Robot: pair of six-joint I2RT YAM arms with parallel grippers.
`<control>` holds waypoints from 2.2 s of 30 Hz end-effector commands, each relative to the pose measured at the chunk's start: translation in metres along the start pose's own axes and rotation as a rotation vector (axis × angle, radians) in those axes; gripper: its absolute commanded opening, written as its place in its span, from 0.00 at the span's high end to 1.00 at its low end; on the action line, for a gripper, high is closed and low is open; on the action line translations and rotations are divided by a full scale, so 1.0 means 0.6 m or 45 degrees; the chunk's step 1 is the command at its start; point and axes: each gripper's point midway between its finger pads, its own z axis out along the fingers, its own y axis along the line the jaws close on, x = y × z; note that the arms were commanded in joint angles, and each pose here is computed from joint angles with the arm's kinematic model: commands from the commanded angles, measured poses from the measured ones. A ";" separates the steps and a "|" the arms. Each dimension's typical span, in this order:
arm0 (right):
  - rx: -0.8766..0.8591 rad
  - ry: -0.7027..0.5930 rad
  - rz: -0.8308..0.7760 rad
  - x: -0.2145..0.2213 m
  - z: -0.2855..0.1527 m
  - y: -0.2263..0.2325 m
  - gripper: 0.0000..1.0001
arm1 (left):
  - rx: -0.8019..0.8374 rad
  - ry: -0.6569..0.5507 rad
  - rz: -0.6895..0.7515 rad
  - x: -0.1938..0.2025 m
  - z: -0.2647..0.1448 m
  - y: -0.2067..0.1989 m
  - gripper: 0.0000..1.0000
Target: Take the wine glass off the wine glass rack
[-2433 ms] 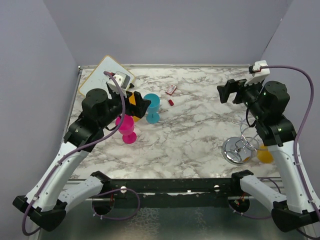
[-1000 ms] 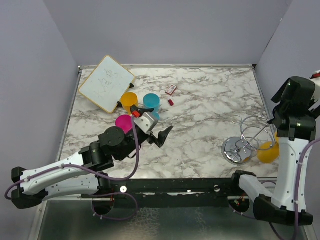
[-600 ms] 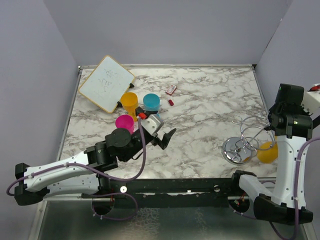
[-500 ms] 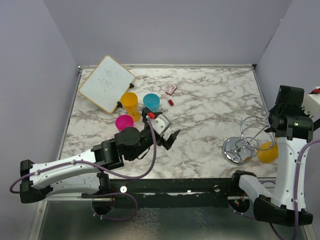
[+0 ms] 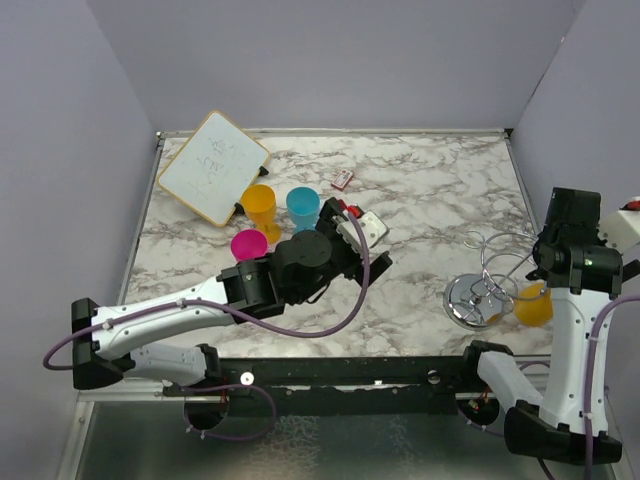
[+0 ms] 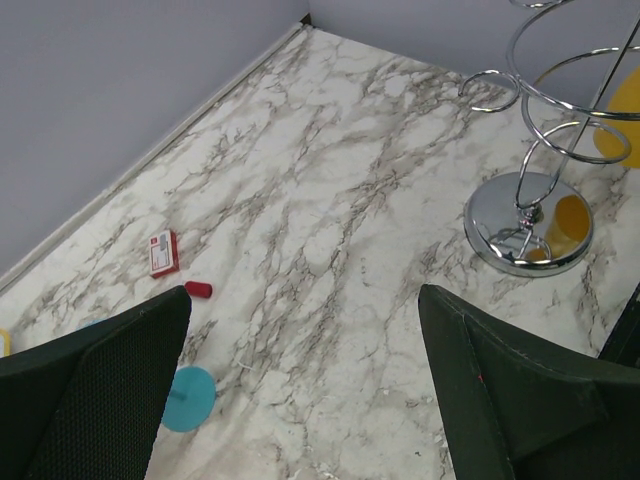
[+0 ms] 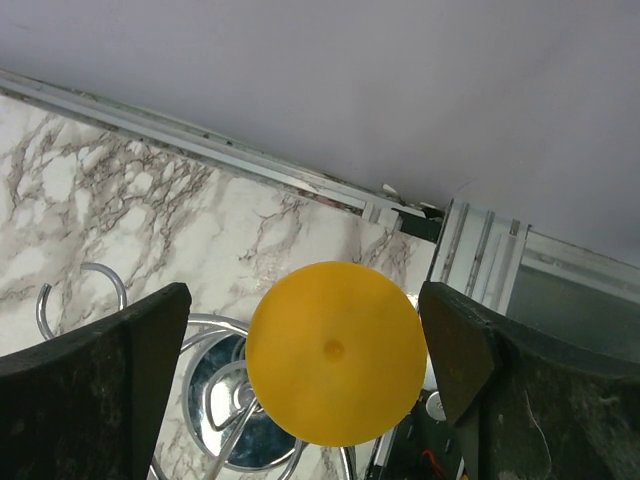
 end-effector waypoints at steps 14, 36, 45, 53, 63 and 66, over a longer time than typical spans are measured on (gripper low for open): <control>0.109 -0.036 0.129 0.018 0.007 -0.034 0.01 | 0.048 0.095 0.105 -0.003 0.034 -0.022 0.01; 0.063 -0.012 0.108 0.042 0.021 -0.018 0.03 | 0.068 0.115 0.093 -0.010 0.041 -0.030 0.03; 0.032 -0.011 0.114 0.043 0.022 -0.010 0.08 | 0.073 0.129 0.101 -0.006 0.043 -0.032 0.03; 0.024 -0.018 0.125 0.038 0.019 -0.010 0.15 | 0.081 0.142 0.107 0.000 0.046 -0.035 0.03; 0.026 -0.037 0.150 0.027 0.007 -0.022 0.24 | 0.085 0.114 0.098 -0.019 0.045 -0.034 0.04; 0.022 -0.041 0.158 0.023 0.005 -0.024 0.28 | 0.085 0.114 0.098 -0.020 0.044 -0.033 0.04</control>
